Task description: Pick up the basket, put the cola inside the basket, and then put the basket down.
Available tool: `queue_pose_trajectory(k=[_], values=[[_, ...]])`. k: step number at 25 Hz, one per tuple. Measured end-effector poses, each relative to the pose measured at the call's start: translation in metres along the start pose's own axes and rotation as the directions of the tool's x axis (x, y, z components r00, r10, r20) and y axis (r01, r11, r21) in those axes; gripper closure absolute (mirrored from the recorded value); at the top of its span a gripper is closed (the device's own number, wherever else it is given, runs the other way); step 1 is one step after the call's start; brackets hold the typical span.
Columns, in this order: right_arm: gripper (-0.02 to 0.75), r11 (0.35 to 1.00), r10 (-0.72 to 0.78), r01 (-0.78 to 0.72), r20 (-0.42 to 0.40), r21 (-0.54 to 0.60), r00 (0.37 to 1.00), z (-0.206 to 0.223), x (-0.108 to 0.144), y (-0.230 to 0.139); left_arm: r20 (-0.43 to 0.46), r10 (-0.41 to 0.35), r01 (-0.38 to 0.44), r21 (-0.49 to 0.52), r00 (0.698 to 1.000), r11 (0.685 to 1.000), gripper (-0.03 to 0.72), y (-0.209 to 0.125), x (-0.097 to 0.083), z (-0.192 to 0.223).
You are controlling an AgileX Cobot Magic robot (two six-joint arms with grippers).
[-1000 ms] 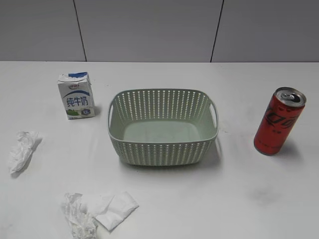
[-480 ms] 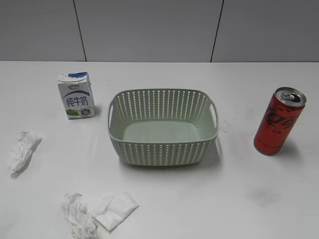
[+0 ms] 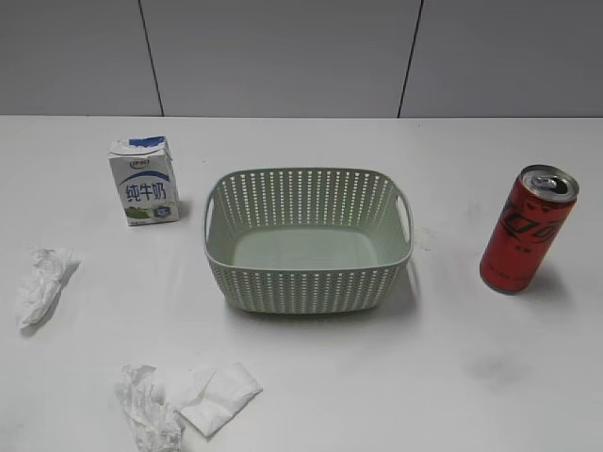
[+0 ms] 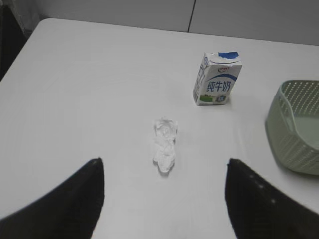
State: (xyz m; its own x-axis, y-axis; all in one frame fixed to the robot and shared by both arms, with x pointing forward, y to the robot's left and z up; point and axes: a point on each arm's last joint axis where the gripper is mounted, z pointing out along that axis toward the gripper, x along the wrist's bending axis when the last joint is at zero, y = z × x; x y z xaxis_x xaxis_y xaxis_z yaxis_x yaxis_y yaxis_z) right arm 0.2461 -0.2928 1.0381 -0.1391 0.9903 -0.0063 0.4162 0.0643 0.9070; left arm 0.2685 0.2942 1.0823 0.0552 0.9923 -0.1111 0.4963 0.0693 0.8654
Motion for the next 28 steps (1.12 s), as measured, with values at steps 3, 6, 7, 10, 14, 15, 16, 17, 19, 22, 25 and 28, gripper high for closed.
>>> queue_pose_trajectory(k=[3,6,7,10,14,15,16,17,19,22,25,28], values=[[0.225,1.0,0.006,-0.006,-0.008,-0.001,1.0,0.0,0.001,0.0,0.014,-0.022,0.021,0.037,1.0,0.999,0.116,0.014,-0.002,0.015],[0.225,1.0,0.011,-0.011,-0.015,-0.001,1.0,0.0,0.001,0.0,0.034,-0.034,0.031,0.077,0.999,0.997,0.116,0.028,-0.004,0.032],[0.225,1.0,0.01,-0.01,-0.014,-0.001,1.0,0.0,0.001,0.0,0.044,-0.031,0.027,0.094,0.999,0.995,0.116,0.033,-0.005,0.038],[0.225,1.0,0.011,-0.011,-0.016,-0.001,1.0,0.0,0.001,0.0,0.068,-0.039,0.028,0.16,0.997,0.987,0.116,0.044,-0.008,0.057],[0.188,1.0,0.01,-0.01,-0.014,-0.001,1.0,0.0,0.001,0.0,0.081,-0.067,0.047,0.235,0.994,0.971,0.116,0.061,-0.011,0.08],[0.161,1.0,0.01,-0.01,-0.014,-0.001,1.0,0.0,0.001,0.0,0.08,-0.071,0.049,0.248,0.994,0.967,0.116,0.066,-0.011,0.086],[0.142,1.0,0.01,-0.01,-0.014,-0.001,1.0,0.0,0.001,0.0,0.081,-0.075,0.052,0.255,0.994,0.966,0.116,0.071,-0.011,0.09],[0.128,1.0,0.01,-0.01,-0.014,-0.001,1.0,0.0,0.001,0.0,0.081,-0.08,0.055,0.271,0.993,0.961,0.116,0.075,-0.012,0.096],[0.116,1.0,0.01,-0.01,-0.013,-0.001,1.0,0.0,0.001,0.0,0.092,-0.077,0.047,0.29,0.993,0.956,0.116,0.085,-0.015,0.106],[0.115,1.0,0.01,-0.01,-0.013,-0.001,1.0,0.0,0.001,0.0,0.12,-0.072,0.025,0.352,0.99,0.935,0.116,0.096,-0.023,0.128],[0.12,1.0,0.01,-0.01,-0.013,-0.001,1.0,0.0,0.001,0.0,0.147,-0.062,-0.008,0.435,0.987,0.9,0.116,0.105,-0.033,0.153],[0.133,1.0,0.01,-0.01,-0.013,-0.001,1.0,0.0,0.001,0.0,0.186,-0.043,-0.058,0.504,0.982,0.862,0.116,0.112,-0.048,0.179]])
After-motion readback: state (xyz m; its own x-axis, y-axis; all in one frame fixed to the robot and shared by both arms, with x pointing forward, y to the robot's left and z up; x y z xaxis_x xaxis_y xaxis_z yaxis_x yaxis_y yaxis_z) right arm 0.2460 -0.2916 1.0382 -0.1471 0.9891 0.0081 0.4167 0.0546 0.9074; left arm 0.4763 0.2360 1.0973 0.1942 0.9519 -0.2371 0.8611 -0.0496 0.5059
